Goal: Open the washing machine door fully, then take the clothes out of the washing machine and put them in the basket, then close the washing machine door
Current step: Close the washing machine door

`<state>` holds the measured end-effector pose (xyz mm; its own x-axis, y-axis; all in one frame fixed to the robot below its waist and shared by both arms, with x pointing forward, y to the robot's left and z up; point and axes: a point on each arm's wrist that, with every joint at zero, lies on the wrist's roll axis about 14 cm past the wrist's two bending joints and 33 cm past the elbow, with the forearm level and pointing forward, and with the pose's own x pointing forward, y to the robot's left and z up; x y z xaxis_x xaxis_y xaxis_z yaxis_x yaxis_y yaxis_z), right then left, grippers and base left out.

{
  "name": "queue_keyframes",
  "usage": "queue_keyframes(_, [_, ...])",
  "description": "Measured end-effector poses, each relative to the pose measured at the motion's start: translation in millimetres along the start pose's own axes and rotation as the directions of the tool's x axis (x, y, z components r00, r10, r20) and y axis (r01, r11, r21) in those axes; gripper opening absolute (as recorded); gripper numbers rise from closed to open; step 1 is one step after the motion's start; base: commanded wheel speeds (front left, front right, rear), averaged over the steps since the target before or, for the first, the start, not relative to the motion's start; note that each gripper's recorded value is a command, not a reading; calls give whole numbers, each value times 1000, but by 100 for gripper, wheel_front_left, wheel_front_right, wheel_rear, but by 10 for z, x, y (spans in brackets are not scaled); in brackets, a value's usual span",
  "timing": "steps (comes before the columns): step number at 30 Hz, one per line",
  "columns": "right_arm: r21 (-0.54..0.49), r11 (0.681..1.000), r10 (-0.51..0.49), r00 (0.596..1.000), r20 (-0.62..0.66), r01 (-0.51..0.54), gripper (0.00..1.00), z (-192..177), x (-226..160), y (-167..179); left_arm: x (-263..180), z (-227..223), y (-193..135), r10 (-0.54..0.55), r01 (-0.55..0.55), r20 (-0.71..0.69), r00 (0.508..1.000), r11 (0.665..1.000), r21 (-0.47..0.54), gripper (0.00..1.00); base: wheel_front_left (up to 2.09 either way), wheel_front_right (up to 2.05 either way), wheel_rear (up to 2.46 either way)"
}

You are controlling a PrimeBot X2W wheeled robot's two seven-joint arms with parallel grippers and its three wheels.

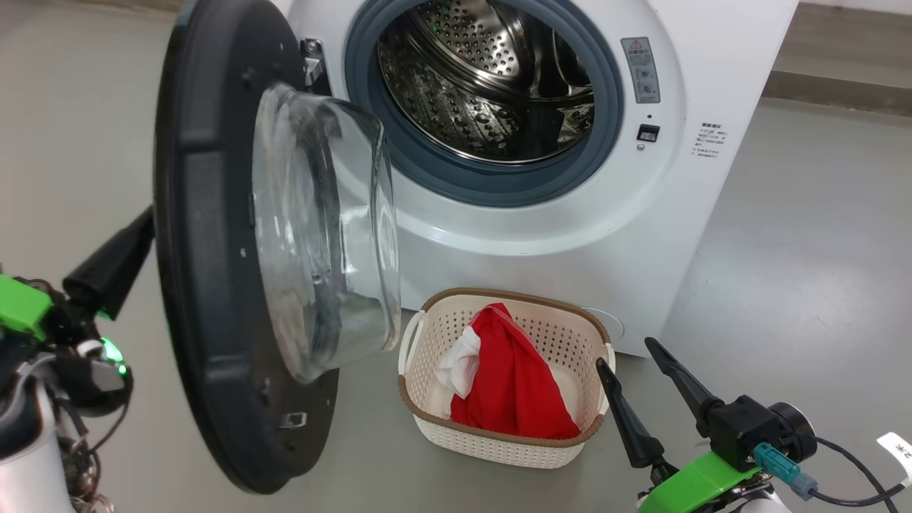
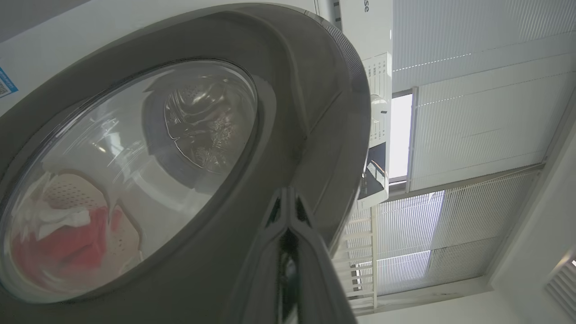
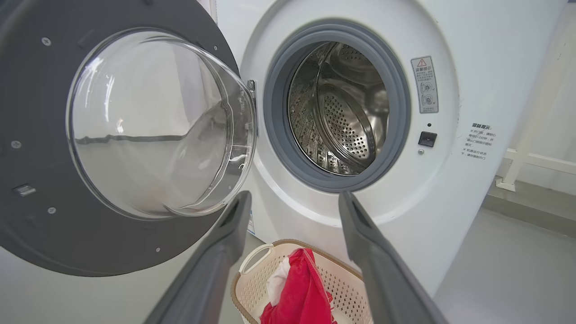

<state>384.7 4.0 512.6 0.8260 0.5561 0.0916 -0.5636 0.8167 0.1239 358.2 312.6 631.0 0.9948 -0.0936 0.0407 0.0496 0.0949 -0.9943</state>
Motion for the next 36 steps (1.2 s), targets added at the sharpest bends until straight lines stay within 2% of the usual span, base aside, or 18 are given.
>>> queue_keyframes(17, [2, 999, -43, 999, -1, 43, 100, -6, -71, -131, 243, -491, 108, -19, 12, -92, 996, 997, -73, 0, 0, 0, 0])
queue_keyframes(27, [0, 998, -64, 998, 7, 64, 100, 24, -121, -186, 340, -707, 37, -85, 72, -117, 990, 991, -109, 0, 0, 0, 0])
queue_keyframes(28, [1, 998, -66, 998, 7, 66, 100, 26, -124, -190, 336, -718, 45, -88, 76, -113, 990, 991, -107, 27, 0, 0, 0])
queue_keyframes(30, [2, 998, -67, 998, 8, 67, 100, 29, -124, -192, 311, -720, 61, -94, 85, -98, 991, 992, -91, 60, 0, 0, 0])
queue_keyframes(31, [2, 998, -66, 998, 8, 66, 100, 28, -124, -192, 297, -706, 66, -97, 91, -85, 992, 993, -75, 100, 0, 0, 0])
queue_keyframes(36, [3, 998, -63, 998, 5, 63, 100, 18, -113, -185, 212, -552, 82, -108, 107, 4, 994, 993, 52, 100, 0, 0, 0])
